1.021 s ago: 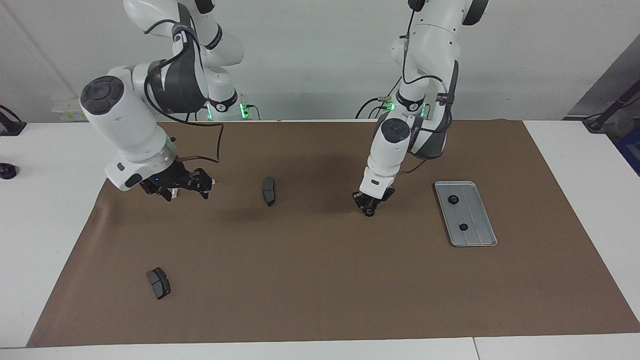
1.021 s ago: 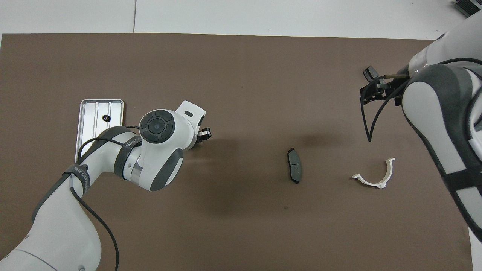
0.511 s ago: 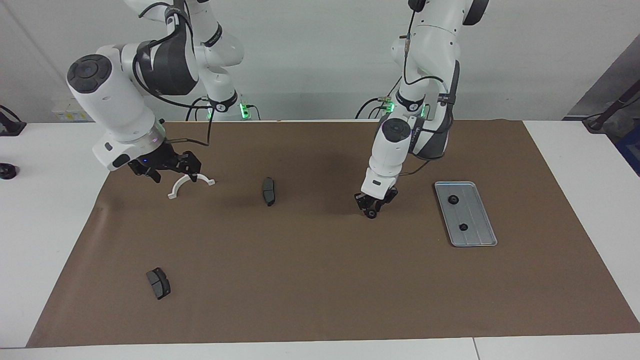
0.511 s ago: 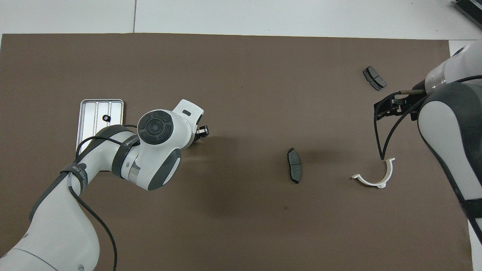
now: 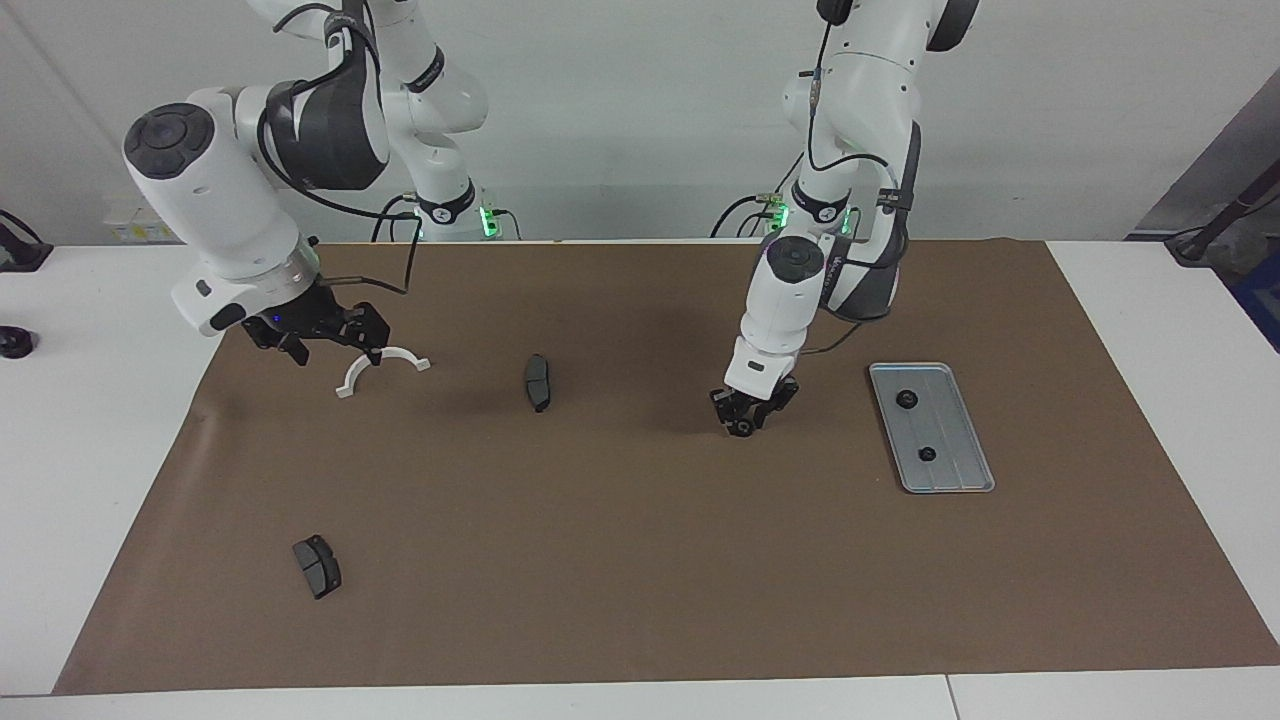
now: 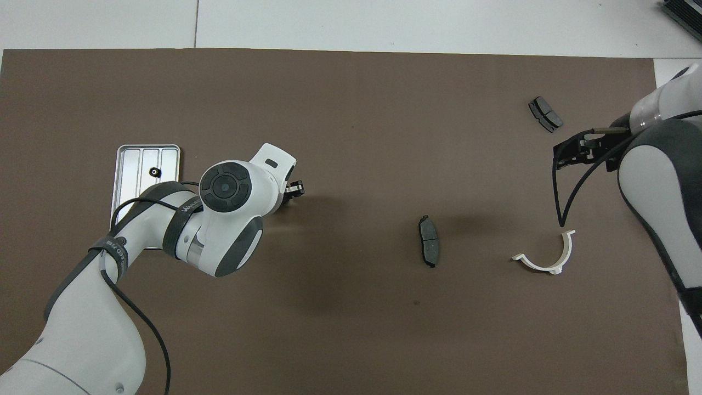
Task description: Pick bearing gear from pile to tray
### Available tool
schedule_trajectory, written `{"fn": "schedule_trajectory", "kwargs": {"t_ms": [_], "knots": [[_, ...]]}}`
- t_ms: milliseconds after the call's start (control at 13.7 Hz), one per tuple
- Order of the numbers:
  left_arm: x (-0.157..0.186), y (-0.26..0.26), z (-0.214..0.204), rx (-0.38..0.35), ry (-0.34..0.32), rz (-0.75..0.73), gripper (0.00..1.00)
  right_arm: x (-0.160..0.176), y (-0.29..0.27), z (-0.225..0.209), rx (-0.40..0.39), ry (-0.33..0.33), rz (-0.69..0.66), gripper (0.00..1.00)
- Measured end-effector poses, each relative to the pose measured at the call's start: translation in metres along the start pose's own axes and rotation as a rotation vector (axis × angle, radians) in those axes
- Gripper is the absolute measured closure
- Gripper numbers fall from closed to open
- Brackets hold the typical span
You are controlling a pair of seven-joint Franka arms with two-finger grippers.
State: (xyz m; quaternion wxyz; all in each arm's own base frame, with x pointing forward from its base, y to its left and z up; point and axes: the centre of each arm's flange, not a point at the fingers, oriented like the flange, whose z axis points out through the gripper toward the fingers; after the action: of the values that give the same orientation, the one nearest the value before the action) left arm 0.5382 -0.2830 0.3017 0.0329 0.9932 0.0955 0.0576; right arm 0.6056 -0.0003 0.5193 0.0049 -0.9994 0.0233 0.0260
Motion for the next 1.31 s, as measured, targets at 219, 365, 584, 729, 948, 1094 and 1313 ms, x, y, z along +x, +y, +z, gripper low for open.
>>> {"fn": "schedule_trajectory", "kwargs": {"t_ms": [219,365,584,729,948,1094,1313], "knots": [[-0.001,0.000,0.003,0.004,-0.003,0.003,0.53,0.000,0.001,0.000,0.000,0.001,0.001,0.00],[-0.001,0.000,0.003,0.004,-0.002,0.004,0.65,0.000,0.000,0.000,0.000,0.001,0.000,0.00],[0.002,-0.002,0.002,0.011,0.008,0.012,0.65,0.000,0.000,0.000,0.000,0.002,0.000,0.00],[0.016,-0.010,-0.008,0.015,0.023,0.004,0.65,0.000,0.000,0.000,0.000,0.003,0.000,0.00],[0.058,-0.054,-0.060,0.045,0.050,0.044,0.65,0.000,0.000,0.000,0.000,0.003,-0.001,0.00],[0.079,-0.102,-0.099,0.076,0.060,0.063,0.65,0.000,0.000,0.000,-0.011,0.004,-0.004,0.00],[0.104,-0.176,-0.123,0.107,0.041,0.096,0.65,0.000,0.000,-0.001,-0.065,0.007,-0.022,0.00]]}}
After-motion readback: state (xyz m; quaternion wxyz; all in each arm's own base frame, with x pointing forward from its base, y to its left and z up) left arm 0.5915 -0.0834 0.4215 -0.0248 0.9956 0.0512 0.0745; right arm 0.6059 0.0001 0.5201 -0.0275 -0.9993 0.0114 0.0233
